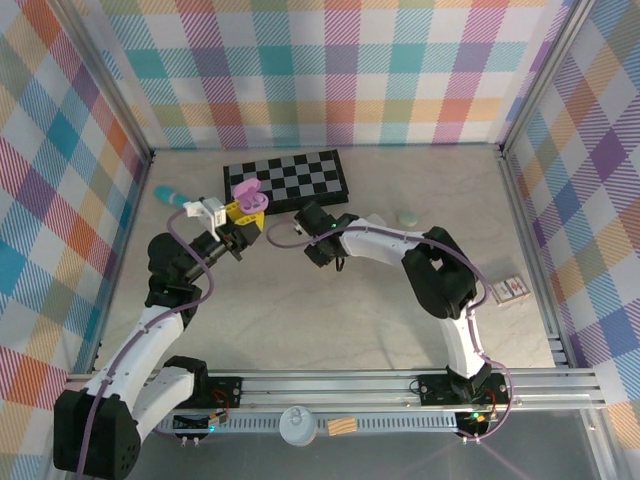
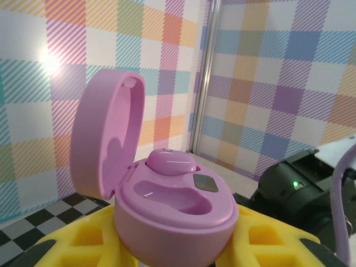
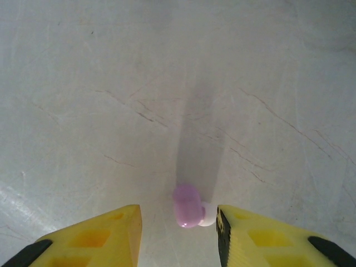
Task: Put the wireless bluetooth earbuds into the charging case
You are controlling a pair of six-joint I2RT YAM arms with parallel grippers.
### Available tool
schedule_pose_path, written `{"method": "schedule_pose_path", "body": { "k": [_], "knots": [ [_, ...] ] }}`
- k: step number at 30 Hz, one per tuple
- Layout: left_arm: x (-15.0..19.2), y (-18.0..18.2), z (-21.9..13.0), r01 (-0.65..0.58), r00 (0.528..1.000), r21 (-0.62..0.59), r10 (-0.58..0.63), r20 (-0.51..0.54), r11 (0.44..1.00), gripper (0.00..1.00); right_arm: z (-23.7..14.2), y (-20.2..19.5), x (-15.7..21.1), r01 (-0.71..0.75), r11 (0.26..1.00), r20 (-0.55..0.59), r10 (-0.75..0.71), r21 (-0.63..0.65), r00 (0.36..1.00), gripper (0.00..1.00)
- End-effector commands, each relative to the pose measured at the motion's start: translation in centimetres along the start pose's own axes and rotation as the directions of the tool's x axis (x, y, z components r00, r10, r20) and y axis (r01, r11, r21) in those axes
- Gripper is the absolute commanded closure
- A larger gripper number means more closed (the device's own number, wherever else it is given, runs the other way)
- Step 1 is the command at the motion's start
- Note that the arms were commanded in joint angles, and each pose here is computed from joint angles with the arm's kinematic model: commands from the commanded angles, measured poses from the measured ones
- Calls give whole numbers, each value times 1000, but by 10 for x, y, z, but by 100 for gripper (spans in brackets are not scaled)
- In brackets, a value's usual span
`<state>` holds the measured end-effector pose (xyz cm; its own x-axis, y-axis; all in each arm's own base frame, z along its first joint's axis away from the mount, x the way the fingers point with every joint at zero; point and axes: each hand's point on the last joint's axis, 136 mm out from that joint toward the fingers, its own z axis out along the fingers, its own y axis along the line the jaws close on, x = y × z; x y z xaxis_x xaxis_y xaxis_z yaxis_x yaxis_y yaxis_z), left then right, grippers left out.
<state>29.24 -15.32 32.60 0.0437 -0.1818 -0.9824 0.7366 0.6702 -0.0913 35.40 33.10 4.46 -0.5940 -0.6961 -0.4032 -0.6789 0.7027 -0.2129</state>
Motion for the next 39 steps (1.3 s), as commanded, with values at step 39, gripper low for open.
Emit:
{"method": "schedule_pose_path", "body": {
  "k": [39],
  "knots": [
    [-7, -3, -4, 4, 999, 28, -5, 39, 1000, 76, 28, -19, 20, 311, 902, -233, -246, 299, 941, 69]
  ]
}}
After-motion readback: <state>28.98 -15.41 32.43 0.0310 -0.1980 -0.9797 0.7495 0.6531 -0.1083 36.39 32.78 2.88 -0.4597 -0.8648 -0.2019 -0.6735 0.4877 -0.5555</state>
